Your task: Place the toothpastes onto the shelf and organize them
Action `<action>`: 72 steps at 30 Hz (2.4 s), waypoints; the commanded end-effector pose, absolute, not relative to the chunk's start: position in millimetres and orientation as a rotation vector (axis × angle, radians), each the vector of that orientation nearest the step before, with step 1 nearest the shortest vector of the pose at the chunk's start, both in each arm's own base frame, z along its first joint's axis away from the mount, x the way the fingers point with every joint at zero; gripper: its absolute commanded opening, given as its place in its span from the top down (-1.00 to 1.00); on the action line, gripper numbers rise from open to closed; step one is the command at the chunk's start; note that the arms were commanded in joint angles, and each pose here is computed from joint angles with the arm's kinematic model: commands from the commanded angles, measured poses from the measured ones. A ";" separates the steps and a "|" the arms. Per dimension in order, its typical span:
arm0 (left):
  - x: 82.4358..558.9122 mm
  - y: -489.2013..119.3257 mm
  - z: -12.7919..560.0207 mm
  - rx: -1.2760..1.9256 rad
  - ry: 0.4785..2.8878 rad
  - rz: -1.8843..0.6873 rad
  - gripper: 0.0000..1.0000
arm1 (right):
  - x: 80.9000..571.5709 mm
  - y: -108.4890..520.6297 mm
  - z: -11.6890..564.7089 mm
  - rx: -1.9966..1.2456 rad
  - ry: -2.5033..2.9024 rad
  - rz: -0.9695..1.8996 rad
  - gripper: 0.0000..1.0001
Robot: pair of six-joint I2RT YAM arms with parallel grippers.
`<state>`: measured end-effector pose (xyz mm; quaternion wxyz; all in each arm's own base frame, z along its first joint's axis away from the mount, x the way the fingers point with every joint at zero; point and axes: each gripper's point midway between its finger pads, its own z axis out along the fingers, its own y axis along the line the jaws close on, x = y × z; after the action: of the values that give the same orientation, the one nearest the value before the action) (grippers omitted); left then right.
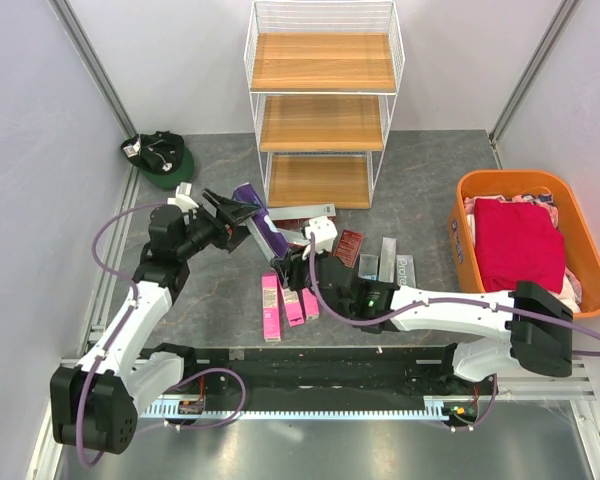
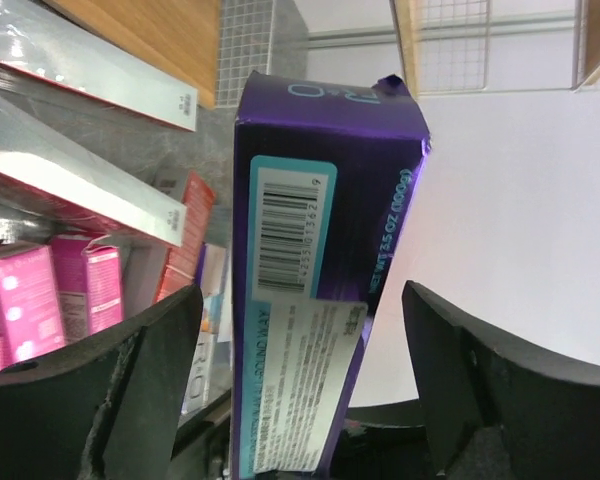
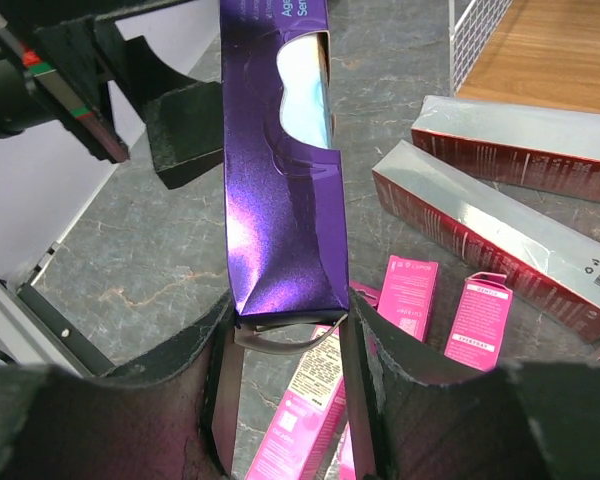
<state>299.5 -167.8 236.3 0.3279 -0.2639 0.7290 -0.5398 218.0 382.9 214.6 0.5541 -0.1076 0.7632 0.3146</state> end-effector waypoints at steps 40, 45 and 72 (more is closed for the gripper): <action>296.5 -123.4 229.0 -0.508 2.061 -0.875 -0.99 | 426.9 206.0 344.5 0.410 1.589 1.376 0.72; 296.8 -125.6 225.7 -0.509 2.064 -0.892 -0.99 | 436.2 197.6 349.6 0.479 1.545 1.379 0.72; 291.7 -136.7 208.5 -0.499 2.093 -0.971 -0.96 | 455.8 179.5 326.1 0.620 1.611 1.243 -0.61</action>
<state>290.4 -130.9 199.5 0.3698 -0.2139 0.8289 -0.3612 460.3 180.2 292.5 0.4580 0.2831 0.6757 0.5035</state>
